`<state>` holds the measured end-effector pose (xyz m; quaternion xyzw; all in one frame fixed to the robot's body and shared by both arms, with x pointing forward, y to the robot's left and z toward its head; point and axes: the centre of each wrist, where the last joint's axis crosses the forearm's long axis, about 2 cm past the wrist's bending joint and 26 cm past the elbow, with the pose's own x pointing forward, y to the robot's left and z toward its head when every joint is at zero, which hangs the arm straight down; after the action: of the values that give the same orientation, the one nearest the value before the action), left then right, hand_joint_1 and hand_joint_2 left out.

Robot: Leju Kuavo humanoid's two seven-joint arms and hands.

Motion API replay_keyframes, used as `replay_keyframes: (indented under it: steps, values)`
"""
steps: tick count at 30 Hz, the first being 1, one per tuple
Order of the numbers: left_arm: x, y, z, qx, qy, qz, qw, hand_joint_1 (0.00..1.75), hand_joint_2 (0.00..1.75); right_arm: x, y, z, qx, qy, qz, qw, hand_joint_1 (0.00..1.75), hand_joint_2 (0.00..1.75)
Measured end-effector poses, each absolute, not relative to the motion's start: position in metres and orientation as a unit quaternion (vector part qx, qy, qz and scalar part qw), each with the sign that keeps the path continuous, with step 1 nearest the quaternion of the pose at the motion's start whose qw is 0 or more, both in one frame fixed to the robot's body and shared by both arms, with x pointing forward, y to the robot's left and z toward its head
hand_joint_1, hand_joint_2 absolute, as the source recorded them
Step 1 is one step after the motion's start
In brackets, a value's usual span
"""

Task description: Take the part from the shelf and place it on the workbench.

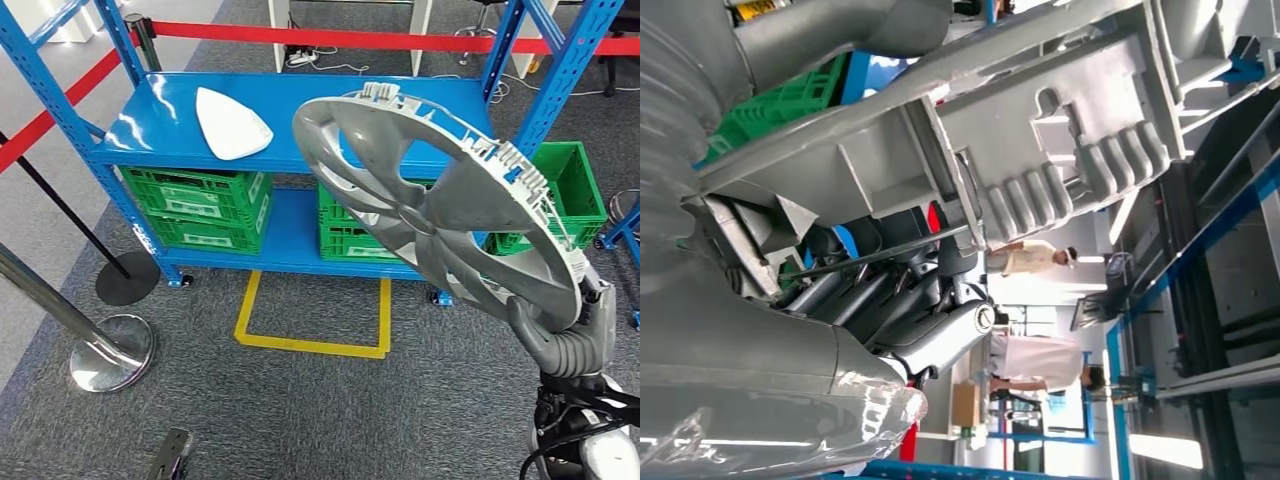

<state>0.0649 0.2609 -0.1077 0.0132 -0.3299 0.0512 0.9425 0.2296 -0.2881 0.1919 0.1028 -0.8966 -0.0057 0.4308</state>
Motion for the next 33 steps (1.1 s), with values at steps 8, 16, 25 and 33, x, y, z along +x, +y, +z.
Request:
replay_keyframes:
  steps: [8,16,25,33]
  values:
    - [0.069,0.258,-0.107,0.009,-0.325,0.057,0.944,0.00,1.75,0.219,-0.289,0.190,0.087,-0.894,-0.006,0.439,1.75,1.75]
    - [0.069,0.246,-0.106,-0.011,-0.312,0.066,0.948,0.00,1.75,0.213,-0.291,0.192,0.081,-0.894,-0.009,0.440,1.75,1.75]
    - [0.069,0.239,-0.105,-0.015,-0.307,0.060,0.950,0.00,1.75,0.210,-0.292,0.192,0.080,-0.894,-0.010,0.442,1.75,1.75]
    - [0.068,0.242,-0.106,-0.014,-0.306,0.066,0.950,0.00,1.75,0.206,-0.297,0.195,0.069,-0.900,-0.011,0.431,1.75,1.75]
